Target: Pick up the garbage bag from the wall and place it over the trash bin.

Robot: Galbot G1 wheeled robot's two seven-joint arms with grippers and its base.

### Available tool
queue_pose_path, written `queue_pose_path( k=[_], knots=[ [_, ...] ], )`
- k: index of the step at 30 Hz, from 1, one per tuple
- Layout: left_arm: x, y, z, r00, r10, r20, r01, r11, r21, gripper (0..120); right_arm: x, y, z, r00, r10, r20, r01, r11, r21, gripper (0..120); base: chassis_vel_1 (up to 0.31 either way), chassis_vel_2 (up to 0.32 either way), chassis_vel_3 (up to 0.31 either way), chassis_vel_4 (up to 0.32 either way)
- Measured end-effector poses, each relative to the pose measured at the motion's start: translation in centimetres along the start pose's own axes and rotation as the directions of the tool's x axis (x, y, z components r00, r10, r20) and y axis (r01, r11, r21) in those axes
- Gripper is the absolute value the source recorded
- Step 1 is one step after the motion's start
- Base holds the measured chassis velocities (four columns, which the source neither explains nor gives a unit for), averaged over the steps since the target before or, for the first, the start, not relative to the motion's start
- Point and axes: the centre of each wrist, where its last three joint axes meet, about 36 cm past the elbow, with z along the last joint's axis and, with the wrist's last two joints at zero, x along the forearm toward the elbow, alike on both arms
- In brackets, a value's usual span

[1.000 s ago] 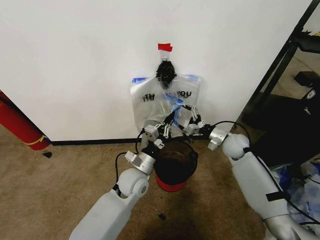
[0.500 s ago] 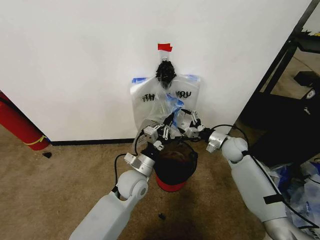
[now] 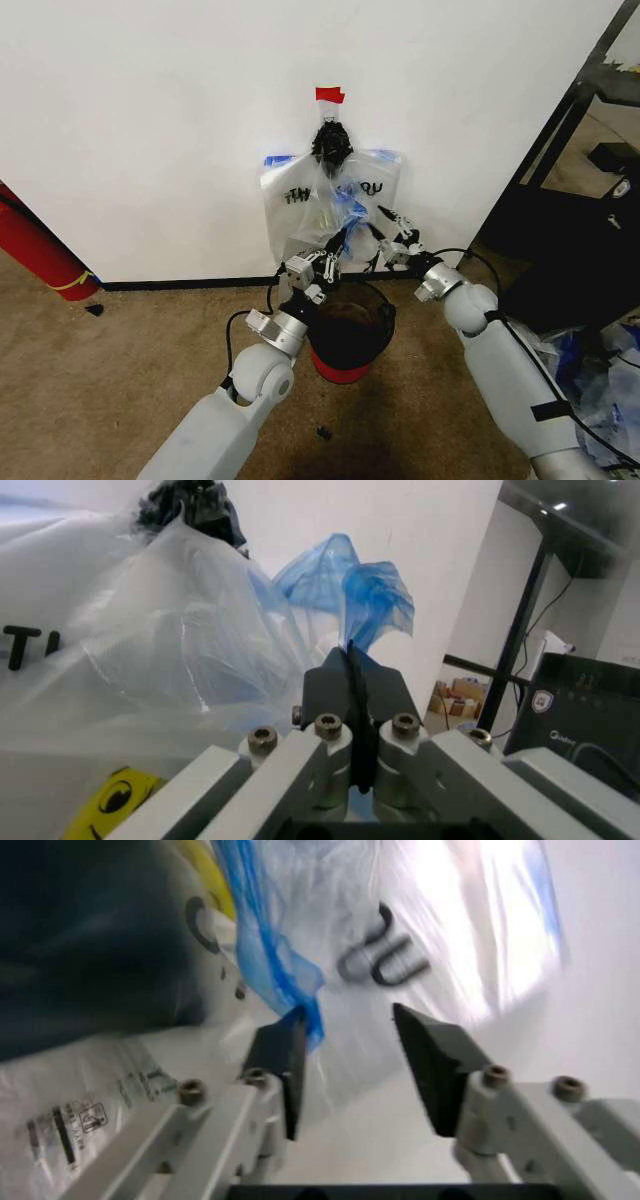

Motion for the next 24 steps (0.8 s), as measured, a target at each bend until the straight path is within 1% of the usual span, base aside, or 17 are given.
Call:
queue_pose_path(
  k=[1,2,3,5,7,8,9,11,13,14,15,17,18,19,22,23,24],
  knots=[
    [0.1,0.0,-0.1,1.0,0.0,-0.001,0.0,1.0,-0.001,0,0.3,0.4,-0.1,1.0,0.019,-0.015,-0.02,0.998,-0.066,27,0.0,0.0,0.0,0.0],
    [0.1,0.0,-0.1,1.0,0.0,-0.001,0.0,1.0,-0.001,0,0.3,0.4,-0.1,1.0,0.019,-0.015,-0.02,0.998,-0.066,27,0.0,0.0,0.0,0.0],
    [0.2,0.0,-0.1,1.0,-0.001,-0.002,0.001,1.0,-0.001,0,0.4,0.7,-0.2,0.999,0.027,-0.023,-0.029,0.994,-0.108,24,0.0,0.0,0.0,0.0],
    [0.3,0.1,-0.1,1.0,-0.003,-0.003,0.003,1.0,-0.003,0,0.9,1.7,-0.7,0.998,0.047,-0.05,-0.058,0.971,-0.234,16,0.0,0.0,0.0,0.0],
    [0.4,0.1,-0.1,1.0,-0.002,-0.004,0.002,1.0,-0.005,0,1.2,2.5,-1.1,0.995,0.059,-0.078,-0.083,0.935,-0.345,8,0.0,0.0,0.0,0.0],
    [0.4,0.2,-0.1,1.0,-0.002,-0.004,0.002,1.0,-0.006,0,1.4,2.9,-1.4,0.994,0.063,-0.093,-0.095,0.908,-0.409,3,0.0,0.0,0.0,0.0],
    [0.4,0.2,-0.1,1.0,-0.002,-0.004,0.002,1.0,-0.006,0,1.4,2.9,-1.4,0.994,0.063,-0.093,-0.095,0.908,-0.409,3,0.0,0.0,0.0,0.0],
    [0.5,0.2,-0.2,1.0,-0.002,-0.004,0.002,1.0,-0.007,0,1.6,3.5,-1.7,0.992,0.066,-0.11,-0.113,0.849,-0.517,0,0.0,0.0,0.0,0.0],
    [0.5,0.2,-0.2,1.0,-0.001,-0.003,0.001,1.0,-0.008,0,1.8,3.9,-2.3,0.992,0.06,-0.113,-0.118,0.769,-0.629,0,0.0,0.0,0.0,0.0],
    [0.5,0.2,-0.2,1.0,-0.001,-0.003,0.001,1.0,-0.009,0,1.8,4.0,-2.5,0.992,0.057,-0.115,-0.12,0.737,-0.666,0,0.0,0.0,0.0,0.0],
    [0.5,0.2,-0.2,1.0,-0.001,-0.003,0.001,1.0,-0.009,0,1.8,3.9,-2.5,0.992,0.055,-0.113,-0.118,0.72,-0.684,0,0.0,0.0,0.0,0.0],
    [0.5,0.2,-0.2,1.0,-0.001,-0.003,0.001,1.0,-0.009,0,1.8,3.9,-2.5,0.993,0.05,-0.105,-0.109,0.712,-0.694,0,0.0,0.0,0.0,0.0],
    [0.6,0.2,-0.2,1.0,-0.001,-0.002,0.001,1.0,-0.009,0,1.8,3.8,-2.3,0.996,0.044,-0.082,-0.088,0.718,-0.691,0,0.0,0.0,0.0,0.0],
    [0.6,0.2,-0.2,1.0,-0.001,-0.003,0.001,1.0,-0.009,0,1.8,3.6,-2.1,0.997,0.038,-0.062,-0.07,0.732,-0.678,0,0.0,0.0,0.0,0.0],
    [0.7,0.3,-0.1,1.0,-0.001,-0.003,0.001,1.0,-0.011,0,1.6,3.0,-1.5,1.0,0.015,-0.002,-0.013,0.791,-0.612,14,0.0,0.0,0.0,0.0],
    [0.7,0.3,-0.1,1.0,-0.001,-0.003,0.001,1.0,-0.011,0,1.6,3.0,-1.5,1.0,0.015,-0.002,-0.013,0.791,-0.612,14,0.0,0.0,0.0,0.0],
    [0.8,0.3,-0.2,1.0,-0.001,-0.003,0.001,1.0,-0.012,0,1.6,2.8,-1.4,1.0,0.007,0.017,0.005,0.812,-0.584,16,0.0,0.0,0.0,0.0]
  ],
)
